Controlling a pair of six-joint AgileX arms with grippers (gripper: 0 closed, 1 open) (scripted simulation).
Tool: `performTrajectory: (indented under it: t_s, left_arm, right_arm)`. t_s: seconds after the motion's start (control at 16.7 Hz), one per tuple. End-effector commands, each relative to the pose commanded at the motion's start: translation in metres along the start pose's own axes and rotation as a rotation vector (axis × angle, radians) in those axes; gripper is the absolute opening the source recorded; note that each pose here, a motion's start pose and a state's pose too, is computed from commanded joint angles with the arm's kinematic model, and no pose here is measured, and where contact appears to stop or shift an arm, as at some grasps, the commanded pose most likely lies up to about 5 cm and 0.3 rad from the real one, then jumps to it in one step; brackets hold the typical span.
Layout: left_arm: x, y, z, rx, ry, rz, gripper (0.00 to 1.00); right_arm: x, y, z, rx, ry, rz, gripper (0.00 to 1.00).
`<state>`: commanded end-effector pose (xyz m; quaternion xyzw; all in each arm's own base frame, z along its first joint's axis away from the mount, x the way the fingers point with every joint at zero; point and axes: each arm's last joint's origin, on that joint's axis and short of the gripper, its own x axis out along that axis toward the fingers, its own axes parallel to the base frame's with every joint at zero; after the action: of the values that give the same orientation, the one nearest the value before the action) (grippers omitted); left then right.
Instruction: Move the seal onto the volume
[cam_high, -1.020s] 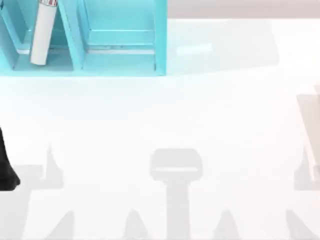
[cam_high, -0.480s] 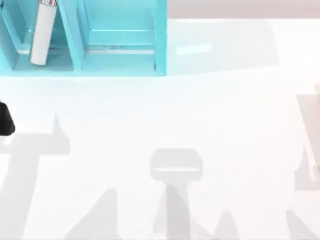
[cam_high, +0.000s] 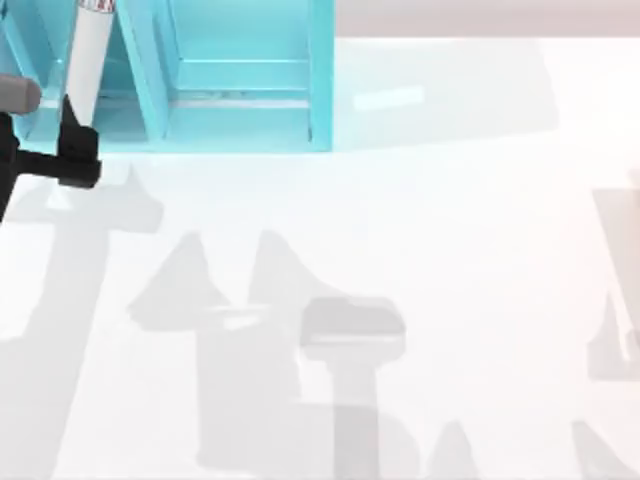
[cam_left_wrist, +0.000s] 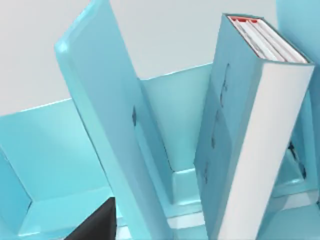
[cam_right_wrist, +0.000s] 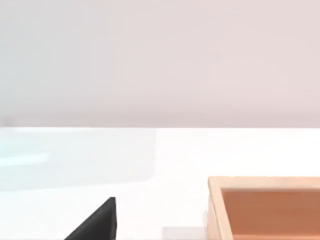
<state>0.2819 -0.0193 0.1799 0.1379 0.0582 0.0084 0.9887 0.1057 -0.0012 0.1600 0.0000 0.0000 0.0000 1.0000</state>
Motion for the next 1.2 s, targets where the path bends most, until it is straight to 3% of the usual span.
performTrajectory:
  t_s: [0.24, 0.48, 0.96, 1.2]
  left_arm:
    - [0.05, -0.022, -0.04, 0.068, 0.036, -0.004, 1.0]
    - [0.077, -0.037, -0.066, 0.107, 0.02, 0.004, 1.0]
    - [0.083, -0.039, -0.073, 0.115, 0.011, 0.013, 1.0]
    - [0.108, -0.041, -0.072, 0.116, 0.006, 0.01, 1.0]
  right_arm:
    - [0.0, 0.0, 0.0, 0.0, 0.0, 0.0, 1.0]
    - [0.0, 0.0, 0.0, 0.0, 0.0, 0.0, 1.0]
    - [0.0, 0.0, 0.0, 0.0, 0.0, 0.0, 1.0]
    - [0.0, 0.0, 0.0, 0.0, 0.0, 0.0, 1.0]
